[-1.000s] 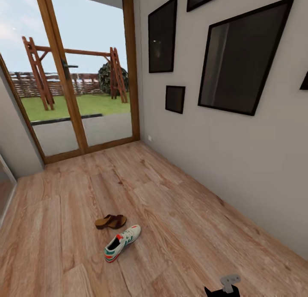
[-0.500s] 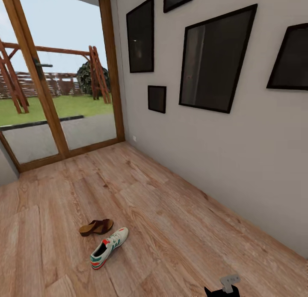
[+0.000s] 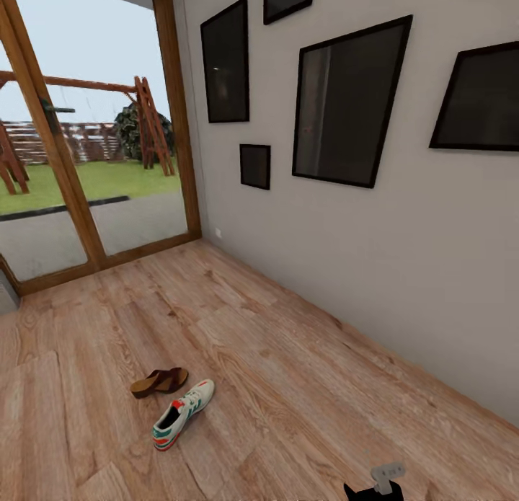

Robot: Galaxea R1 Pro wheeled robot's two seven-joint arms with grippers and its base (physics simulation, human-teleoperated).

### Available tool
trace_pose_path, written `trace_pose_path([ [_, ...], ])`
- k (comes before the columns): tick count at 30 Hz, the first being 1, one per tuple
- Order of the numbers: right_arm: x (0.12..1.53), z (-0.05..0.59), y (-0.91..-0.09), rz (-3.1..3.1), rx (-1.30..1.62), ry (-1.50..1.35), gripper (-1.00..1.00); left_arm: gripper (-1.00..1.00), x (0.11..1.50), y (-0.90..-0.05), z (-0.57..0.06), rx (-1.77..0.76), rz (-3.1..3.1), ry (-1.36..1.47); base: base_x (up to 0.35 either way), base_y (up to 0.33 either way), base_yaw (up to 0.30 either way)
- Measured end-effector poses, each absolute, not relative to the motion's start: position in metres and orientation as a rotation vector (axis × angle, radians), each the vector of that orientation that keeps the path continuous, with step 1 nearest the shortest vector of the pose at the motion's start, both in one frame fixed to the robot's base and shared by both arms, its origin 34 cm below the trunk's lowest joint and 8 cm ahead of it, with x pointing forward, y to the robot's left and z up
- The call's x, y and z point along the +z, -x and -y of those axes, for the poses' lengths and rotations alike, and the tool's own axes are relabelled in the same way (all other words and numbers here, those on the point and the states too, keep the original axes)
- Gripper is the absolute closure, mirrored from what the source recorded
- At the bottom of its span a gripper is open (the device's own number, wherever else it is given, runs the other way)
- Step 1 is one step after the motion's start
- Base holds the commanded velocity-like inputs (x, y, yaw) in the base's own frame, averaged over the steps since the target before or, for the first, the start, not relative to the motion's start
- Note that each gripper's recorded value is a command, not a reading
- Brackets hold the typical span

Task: Pick up the two gym shoes and the two sandals from the corridor floor and place them onto the hallstand (shoe rack) in the corridor, making sure they are on the rack and not on the floor. Arrange them so the two gym shoes are next to each other and the two sandals are next to each other.

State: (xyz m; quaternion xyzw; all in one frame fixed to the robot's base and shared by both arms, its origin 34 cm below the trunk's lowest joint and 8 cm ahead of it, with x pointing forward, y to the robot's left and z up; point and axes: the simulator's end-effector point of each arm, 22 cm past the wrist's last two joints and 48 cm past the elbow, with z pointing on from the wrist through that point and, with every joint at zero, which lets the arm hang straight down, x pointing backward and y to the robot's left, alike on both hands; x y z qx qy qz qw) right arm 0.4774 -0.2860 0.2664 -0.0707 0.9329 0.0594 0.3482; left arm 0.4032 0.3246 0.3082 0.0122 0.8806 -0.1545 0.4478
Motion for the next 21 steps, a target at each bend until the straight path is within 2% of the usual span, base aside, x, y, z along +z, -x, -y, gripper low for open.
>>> trace_pose_path([
  [21, 0.2698, 0.2852, -0.482, -2.406, 0.152, 0.186, -1.0, -1.0, 0.3079, -0.4042, -0.3253, -0.374, -2.182, -0.029, -0.003, 0.003, -0.025],
])
